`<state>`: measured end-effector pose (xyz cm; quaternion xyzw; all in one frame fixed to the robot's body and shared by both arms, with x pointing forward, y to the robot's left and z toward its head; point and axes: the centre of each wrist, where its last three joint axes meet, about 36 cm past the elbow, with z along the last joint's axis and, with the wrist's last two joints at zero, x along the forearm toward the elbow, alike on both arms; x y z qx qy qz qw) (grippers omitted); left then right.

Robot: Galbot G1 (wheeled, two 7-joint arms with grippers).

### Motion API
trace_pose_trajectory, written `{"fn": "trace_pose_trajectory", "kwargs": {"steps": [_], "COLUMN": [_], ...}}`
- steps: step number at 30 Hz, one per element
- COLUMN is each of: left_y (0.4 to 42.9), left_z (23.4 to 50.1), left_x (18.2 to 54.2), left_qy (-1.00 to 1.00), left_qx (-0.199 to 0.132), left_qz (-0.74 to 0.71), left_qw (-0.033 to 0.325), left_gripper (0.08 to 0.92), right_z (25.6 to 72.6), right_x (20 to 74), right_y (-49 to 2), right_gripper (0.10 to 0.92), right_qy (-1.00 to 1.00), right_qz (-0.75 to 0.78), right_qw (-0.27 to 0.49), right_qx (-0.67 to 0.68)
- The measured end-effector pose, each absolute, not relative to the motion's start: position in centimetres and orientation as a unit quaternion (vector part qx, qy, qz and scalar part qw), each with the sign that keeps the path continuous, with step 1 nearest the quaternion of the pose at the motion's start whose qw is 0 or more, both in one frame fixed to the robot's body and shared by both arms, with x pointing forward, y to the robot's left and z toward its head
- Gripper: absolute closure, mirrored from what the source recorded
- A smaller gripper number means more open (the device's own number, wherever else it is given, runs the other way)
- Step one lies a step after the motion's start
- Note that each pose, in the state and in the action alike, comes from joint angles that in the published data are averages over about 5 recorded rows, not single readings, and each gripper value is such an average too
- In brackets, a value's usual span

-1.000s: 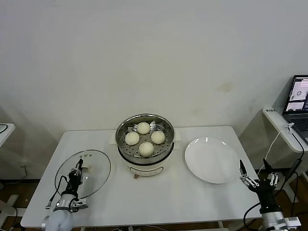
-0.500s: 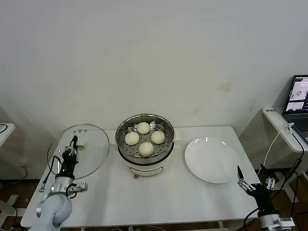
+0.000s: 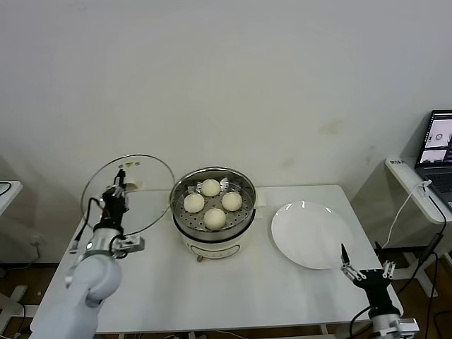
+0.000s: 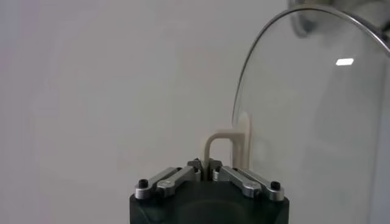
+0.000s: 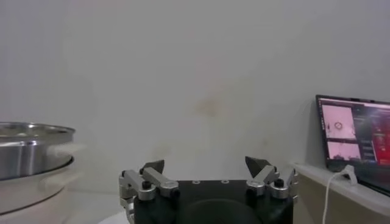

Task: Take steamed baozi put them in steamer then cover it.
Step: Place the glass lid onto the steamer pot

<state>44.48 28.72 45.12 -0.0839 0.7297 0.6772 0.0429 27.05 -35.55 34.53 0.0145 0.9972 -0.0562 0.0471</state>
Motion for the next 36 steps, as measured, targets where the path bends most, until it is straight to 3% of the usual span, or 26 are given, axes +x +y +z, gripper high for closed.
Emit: {"fn": "trace_pose_trajectory", "kwargs": {"steps": [12,24,36], "left_y": [20.0,12.7,8.1], "left_z": [46.9,45.8,44.9], "left_x": [48.3,50.1,50.5], "left_qy": [0.744,0.737,0.729], "left_qx": [-0.046,-0.013,0.007], "left_qz": [0.666,0.676,0.684], "left_qw": [0.019,-0.007,-0.005], "left_gripper": [0.866,0.866,0.866], "right_z": [33.6,33.2,32.8], "right_x": [27.6,28.1,28.3], "right_y": [-33.4,-32.5,-32.0], "right_gripper": [0.200,0.200,0.199], "right_qy": [0.997,0.996,0.997], "right_qz": [-0.063,-0.071,-0.072], "right_qw": [0.044,0.041,0.038], "right_qx": [0.019,0.017,0.012]}}
